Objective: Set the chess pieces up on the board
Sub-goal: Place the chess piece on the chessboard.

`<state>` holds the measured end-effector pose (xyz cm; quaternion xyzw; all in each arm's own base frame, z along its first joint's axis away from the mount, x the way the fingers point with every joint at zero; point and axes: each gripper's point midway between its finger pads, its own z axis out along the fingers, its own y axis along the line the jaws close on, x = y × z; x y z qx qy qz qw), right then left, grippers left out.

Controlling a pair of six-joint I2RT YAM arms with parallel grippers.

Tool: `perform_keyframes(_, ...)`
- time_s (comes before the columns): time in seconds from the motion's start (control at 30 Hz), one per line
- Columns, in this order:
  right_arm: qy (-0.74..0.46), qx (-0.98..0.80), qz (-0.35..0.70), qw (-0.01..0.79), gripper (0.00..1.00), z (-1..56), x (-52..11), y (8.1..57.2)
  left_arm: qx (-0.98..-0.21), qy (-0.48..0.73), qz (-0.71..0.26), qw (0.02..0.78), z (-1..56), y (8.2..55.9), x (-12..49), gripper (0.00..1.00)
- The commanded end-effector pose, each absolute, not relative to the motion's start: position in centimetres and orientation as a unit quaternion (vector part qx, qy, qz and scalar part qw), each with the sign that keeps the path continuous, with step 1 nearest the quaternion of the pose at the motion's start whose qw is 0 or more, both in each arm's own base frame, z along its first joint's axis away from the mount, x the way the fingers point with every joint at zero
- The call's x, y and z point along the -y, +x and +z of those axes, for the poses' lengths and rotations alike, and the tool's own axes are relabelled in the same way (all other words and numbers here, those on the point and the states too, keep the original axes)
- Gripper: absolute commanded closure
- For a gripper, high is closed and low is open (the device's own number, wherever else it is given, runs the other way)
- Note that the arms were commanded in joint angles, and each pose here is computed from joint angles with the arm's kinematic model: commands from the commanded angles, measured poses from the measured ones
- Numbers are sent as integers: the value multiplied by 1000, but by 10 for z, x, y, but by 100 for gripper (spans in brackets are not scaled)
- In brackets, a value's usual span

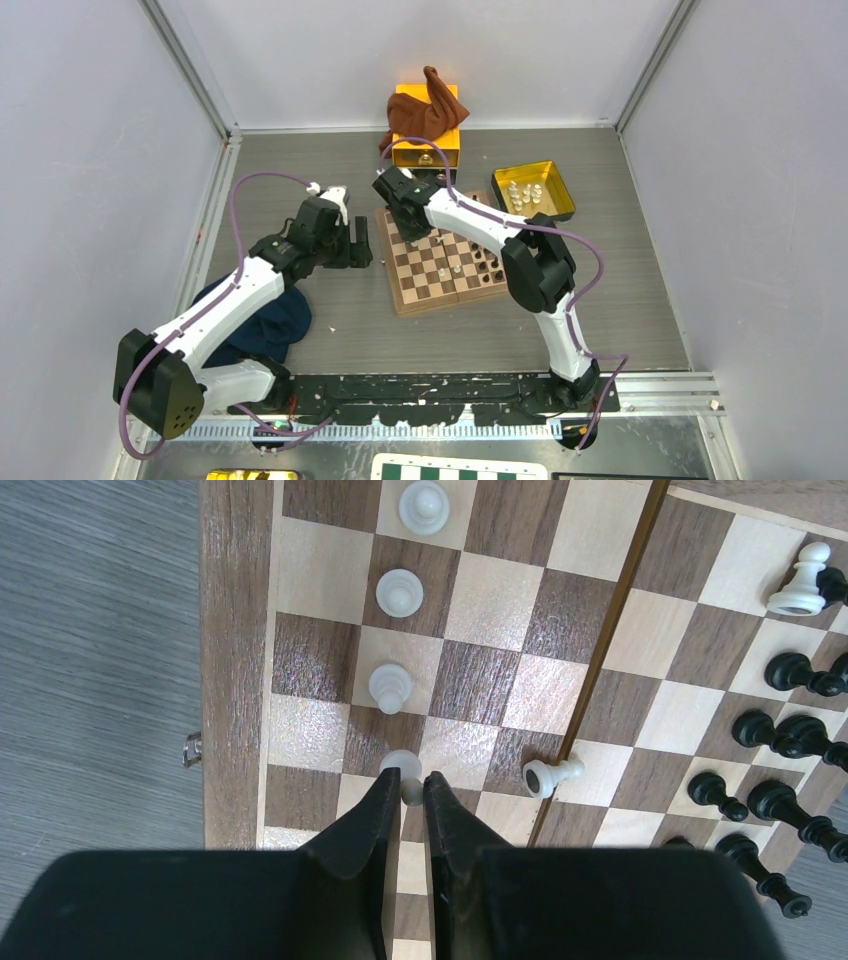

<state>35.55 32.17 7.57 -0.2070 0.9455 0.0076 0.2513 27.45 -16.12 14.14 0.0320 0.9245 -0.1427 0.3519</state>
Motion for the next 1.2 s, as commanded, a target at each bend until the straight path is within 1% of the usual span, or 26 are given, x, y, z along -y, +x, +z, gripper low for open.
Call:
perform_keyframes(0.0, -209, -936, 13, 285, 99, 103, -323, 359, -912, 30, -157, 378, 154, 281, 163, 22)
perform_keyframes(1.17, -224, -936, 15, 270, 99, 83, -340, 358, -912, 25, -150, 381, 153, 277, 156, 22)
